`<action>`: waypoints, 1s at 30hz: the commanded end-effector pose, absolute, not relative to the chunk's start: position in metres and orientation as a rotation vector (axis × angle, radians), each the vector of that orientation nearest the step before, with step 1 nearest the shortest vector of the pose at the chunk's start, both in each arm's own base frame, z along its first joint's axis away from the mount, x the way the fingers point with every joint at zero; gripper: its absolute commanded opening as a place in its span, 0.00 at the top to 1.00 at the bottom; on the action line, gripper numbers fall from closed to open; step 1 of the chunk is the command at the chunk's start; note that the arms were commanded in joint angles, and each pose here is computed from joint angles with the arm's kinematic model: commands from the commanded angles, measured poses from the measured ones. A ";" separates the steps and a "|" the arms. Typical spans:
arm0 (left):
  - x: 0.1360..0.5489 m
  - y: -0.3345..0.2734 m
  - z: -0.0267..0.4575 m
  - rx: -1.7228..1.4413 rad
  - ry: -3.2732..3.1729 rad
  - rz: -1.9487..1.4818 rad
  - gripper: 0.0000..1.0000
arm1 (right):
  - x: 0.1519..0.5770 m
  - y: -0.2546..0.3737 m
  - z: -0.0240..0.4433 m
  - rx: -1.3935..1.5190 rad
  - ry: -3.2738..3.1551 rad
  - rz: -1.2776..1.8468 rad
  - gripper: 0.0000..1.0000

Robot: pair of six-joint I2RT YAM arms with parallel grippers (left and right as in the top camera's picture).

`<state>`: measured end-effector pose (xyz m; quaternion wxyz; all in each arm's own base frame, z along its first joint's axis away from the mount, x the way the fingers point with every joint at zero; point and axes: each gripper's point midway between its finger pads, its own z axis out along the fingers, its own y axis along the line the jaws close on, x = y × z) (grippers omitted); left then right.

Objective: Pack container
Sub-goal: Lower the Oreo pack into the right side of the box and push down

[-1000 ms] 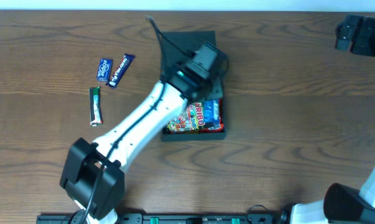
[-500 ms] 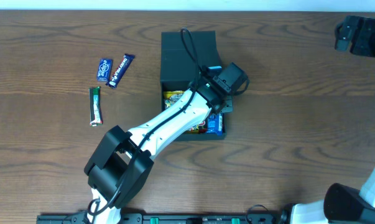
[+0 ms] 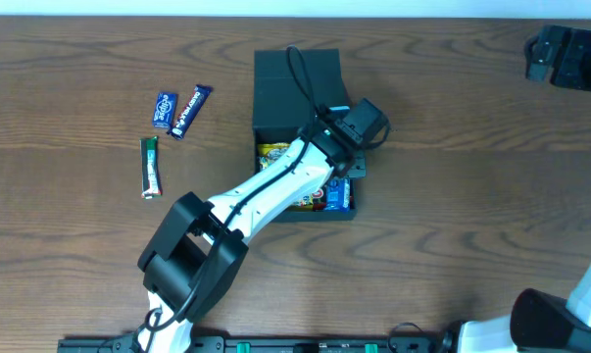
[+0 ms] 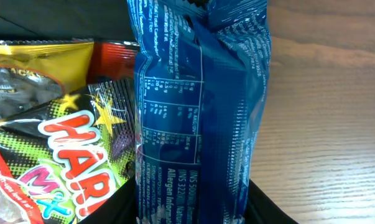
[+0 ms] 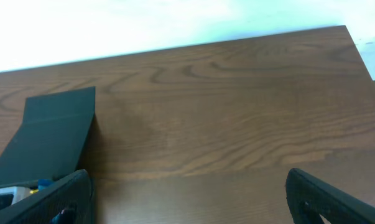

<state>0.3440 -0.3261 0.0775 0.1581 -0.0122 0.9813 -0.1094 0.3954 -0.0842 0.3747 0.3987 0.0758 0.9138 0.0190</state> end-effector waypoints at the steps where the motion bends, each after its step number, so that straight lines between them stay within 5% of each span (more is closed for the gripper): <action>1: 0.339 -0.332 0.074 0.013 2.839 -0.352 0.94 | 0.390 -0.085 0.381 0.211 2.297 0.056 0.01; 4: 0.337 -0.333 0.074 0.017 2.847 -0.367 0.92 | 0.390 -0.085 0.381 0.211 2.297 0.056 0.01; 6: 0.337 -0.333 0.074 0.017 2.846 -0.367 0.65 | 0.389 -0.085 0.381 0.211 2.298 0.056 0.01; 8: 0.338 -0.333 0.074 0.013 2.846 -0.366 0.22 | 0.389 -0.085 0.381 0.211 2.299 0.057 0.01; 10: 0.340 -0.331 0.074 0.006 2.845 -0.366 0.03 | 0.389 -0.085 0.381 0.211 2.299 0.057 0.01; 19: 0.354 -0.321 0.106 -0.018 2.779 -0.416 0.00 | 0.389 -0.085 0.381 0.211 2.299 0.057 0.01; 21: 0.355 -0.320 0.120 0.028 2.748 -0.431 0.13 | 0.389 -0.085 0.381 0.211 2.299 0.057 0.01; 25: 0.349 -0.317 0.137 0.124 2.724 -0.430 0.94 | 0.389 -0.085 0.381 0.211 2.299 0.057 0.01; 30: 0.323 -0.307 0.122 0.197 2.843 -0.392 0.94 | 0.390 -0.085 0.381 0.211 2.298 0.056 0.01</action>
